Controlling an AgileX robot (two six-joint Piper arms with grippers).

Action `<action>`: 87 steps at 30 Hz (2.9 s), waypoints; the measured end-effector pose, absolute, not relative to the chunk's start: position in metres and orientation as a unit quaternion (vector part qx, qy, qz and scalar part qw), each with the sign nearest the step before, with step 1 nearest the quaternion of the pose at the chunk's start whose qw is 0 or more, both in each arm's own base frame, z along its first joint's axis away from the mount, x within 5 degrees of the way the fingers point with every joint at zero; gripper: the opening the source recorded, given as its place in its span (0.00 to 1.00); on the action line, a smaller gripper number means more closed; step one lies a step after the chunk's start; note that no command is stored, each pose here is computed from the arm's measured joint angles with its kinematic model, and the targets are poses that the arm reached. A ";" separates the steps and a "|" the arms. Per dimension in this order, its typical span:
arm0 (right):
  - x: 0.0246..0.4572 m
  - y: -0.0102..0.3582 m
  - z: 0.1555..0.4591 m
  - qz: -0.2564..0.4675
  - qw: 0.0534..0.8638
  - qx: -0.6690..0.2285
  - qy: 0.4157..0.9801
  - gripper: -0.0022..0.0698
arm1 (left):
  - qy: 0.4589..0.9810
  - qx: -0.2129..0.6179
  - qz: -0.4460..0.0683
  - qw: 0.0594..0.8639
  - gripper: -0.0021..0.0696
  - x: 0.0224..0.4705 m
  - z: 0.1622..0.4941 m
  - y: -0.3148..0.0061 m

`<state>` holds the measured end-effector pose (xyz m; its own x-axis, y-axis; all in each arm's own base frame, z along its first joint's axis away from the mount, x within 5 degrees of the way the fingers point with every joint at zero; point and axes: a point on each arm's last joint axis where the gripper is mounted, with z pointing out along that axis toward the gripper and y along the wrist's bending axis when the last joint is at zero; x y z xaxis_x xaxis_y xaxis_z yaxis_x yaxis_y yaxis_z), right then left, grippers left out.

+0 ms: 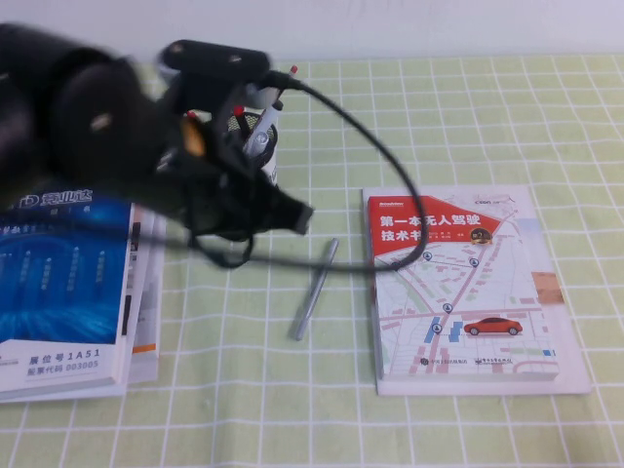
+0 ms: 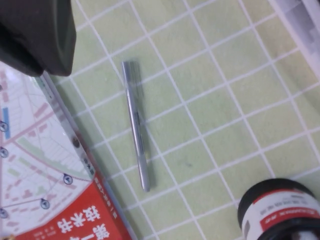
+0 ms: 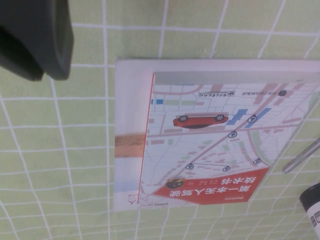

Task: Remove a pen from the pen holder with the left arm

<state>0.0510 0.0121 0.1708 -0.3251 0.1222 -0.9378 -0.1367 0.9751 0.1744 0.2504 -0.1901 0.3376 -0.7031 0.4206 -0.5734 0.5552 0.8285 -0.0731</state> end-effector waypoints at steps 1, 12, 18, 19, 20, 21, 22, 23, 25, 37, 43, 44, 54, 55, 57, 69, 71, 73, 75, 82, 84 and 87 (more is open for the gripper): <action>0.051 0.012 0.171 0.111 0.581 -0.005 0.806 0.01 | 0.911 0.266 -0.125 0.289 0.03 0.241 0.341 -0.183; 0.051 0.012 0.171 0.111 0.581 -0.005 0.806 0.01 | 0.874 0.229 -0.167 0.394 0.03 0.161 0.338 -0.122; 0.051 0.012 0.171 0.111 0.581 -0.005 0.806 0.01 | 0.877 0.252 -0.117 0.392 0.03 0.149 0.314 -0.105; 0.051 0.012 0.171 0.111 0.581 -0.005 0.806 0.01 | 0.878 0.254 -0.109 0.391 0.03 0.150 0.312 -0.104; 0.051 0.012 0.171 0.111 0.581 -0.005 0.806 0.01 | 0.878 0.254 -0.106 0.391 0.03 0.149 0.312 -0.104; 0.051 0.012 0.171 0.111 0.581 -0.005 0.806 0.01 | 0.878 0.253 -0.105 0.391 0.03 0.150 0.311 -0.103; 0.051 0.012 0.171 0.111 0.581 -0.005 0.806 0.01 | 0.879 0.252 -0.103 0.391 0.03 0.150 0.311 -0.103; 0.051 0.012 0.171 0.111 0.581 -0.005 0.806 0.01 | 0.879 0.252 -0.102 0.392 0.03 0.150 0.311 -0.103; 0.051 0.012 0.171 0.111 0.581 -0.005 0.806 0.01 | 0.878 0.254 -0.098 0.393 0.03 0.150 0.311 -0.103; 0.051 0.012 0.171 0.111 0.582 -0.004 0.806 0.01 | 0.821 0.243 -0.123 0.502 0.03 0.132 0.311 -0.081; 0.051 0.012 0.171 0.111 0.582 -0.004 0.806 0.01 | 0.771 0.169 -0.104 0.605 0.03 0.099 0.291 -0.040; 0.051 0.012 0.171 0.111 0.582 -0.004 0.806 0.01 | 0.763 0.153 -0.098 0.620 0.02 0.092 0.286 -0.034; 0.051 0.012 0.171 0.111 0.582 -0.004 0.806 0.01 | 0.729 0.054 -0.030 0.682 0.02 0.058 0.238 -0.007; 0.051 0.012 0.171 0.111 0.582 -0.004 0.806 0.01 | 0.728 0.049 -0.025 0.683 0.02 0.057 0.233 -0.006; 0.051 0.012 0.171 0.111 0.582 -0.004 0.806 0.01 | 0.728 0.043 -0.021 0.684 0.02 0.055 0.224 -0.005; 0.051 0.012 0.171 0.111 0.582 -0.004 0.806 0.01 | 0.760 0.040 -0.020 0.648 0.02 0.055 0.185 -0.005; 0.051 0.012 0.171 0.111 0.582 -0.004 0.806 0.01 | 0.767 0.040 -0.020 0.640 0.02 0.055 0.183 -0.005; 0.051 0.012 0.171 0.111 0.582 -0.004 0.806 0.01 | 0.774 0.042 -0.019 0.632 0.02 0.055 0.181 -0.005; 0.051 0.012 0.171 0.111 0.582 -0.004 0.806 0.01 | 0.785 0.047 -0.014 0.618 0.02 0.054 0.178 -0.005; 0.051 0.012 0.171 0.111 0.582 -0.004 0.806 0.01 | 0.805 0.054 -0.007 0.591 0.02 0.052 0.172 -0.004; 0.051 0.012 0.171 0.111 0.582 -0.004 0.806 0.01 | 0.805 0.055 -0.006 0.591 0.02 0.052 0.172 -0.004; 0.051 0.012 0.171 0.111 0.582 -0.004 0.806 0.01 | 0.805 0.055 -0.006 0.590 0.02 0.052 0.172 -0.004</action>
